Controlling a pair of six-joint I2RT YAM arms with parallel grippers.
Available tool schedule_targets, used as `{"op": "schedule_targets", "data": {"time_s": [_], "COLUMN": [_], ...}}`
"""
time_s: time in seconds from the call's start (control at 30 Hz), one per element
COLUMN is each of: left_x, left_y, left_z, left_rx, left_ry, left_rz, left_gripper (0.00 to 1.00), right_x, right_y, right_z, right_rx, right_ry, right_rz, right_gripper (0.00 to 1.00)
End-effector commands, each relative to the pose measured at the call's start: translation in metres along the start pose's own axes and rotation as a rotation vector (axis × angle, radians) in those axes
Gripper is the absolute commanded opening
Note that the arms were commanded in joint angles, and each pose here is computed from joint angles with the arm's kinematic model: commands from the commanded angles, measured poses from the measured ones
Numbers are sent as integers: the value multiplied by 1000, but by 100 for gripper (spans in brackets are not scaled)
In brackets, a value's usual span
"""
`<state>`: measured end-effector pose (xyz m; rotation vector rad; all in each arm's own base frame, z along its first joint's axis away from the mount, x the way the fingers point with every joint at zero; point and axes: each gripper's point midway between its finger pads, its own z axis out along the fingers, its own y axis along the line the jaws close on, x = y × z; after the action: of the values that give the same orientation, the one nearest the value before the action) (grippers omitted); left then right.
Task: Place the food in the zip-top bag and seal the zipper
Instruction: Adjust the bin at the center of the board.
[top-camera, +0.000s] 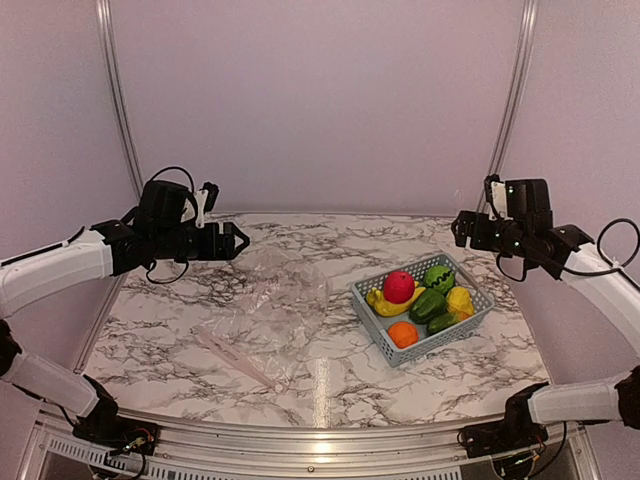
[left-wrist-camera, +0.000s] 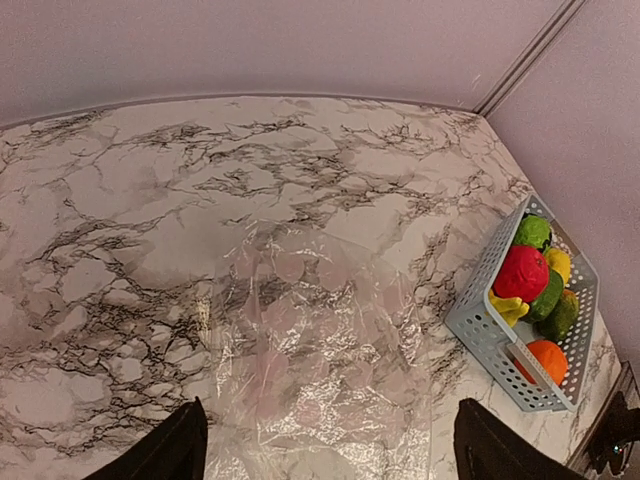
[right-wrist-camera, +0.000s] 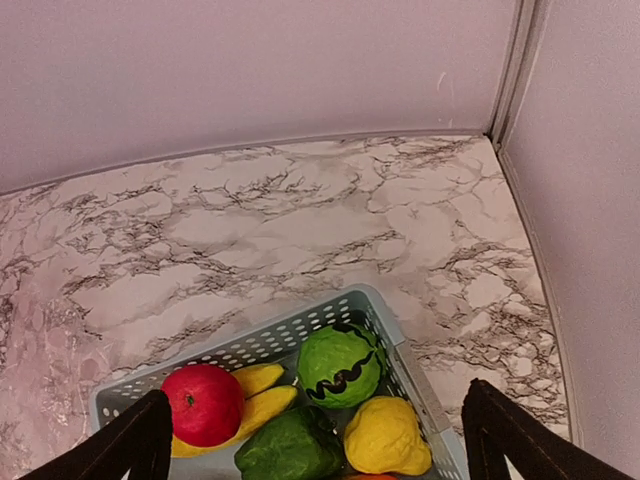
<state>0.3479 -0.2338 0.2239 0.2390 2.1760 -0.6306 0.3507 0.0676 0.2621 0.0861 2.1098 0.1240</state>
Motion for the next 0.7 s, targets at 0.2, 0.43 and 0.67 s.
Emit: {"op": "schedule_targets", "data": {"time_s": [0.2, 0.43, 0.67], "left_x": [42, 48, 61], "left_y": [-22, -26, -17], "left_z": [13, 13, 13], "left_rx": [65, 68, 30], "left_ry": [196, 212, 240], "left_rz": [35, -31, -61], "left_gripper": [83, 81, 80], "right_x": [8, 56, 122], "right_y": [71, 134, 197], "right_z": [-16, -26, -34], "right_rx": [-378, -478, -495], "right_ry": [69, 203, 368], "right_rz": [-70, -197, -396], "right_gripper": [80, 70, 59]}}
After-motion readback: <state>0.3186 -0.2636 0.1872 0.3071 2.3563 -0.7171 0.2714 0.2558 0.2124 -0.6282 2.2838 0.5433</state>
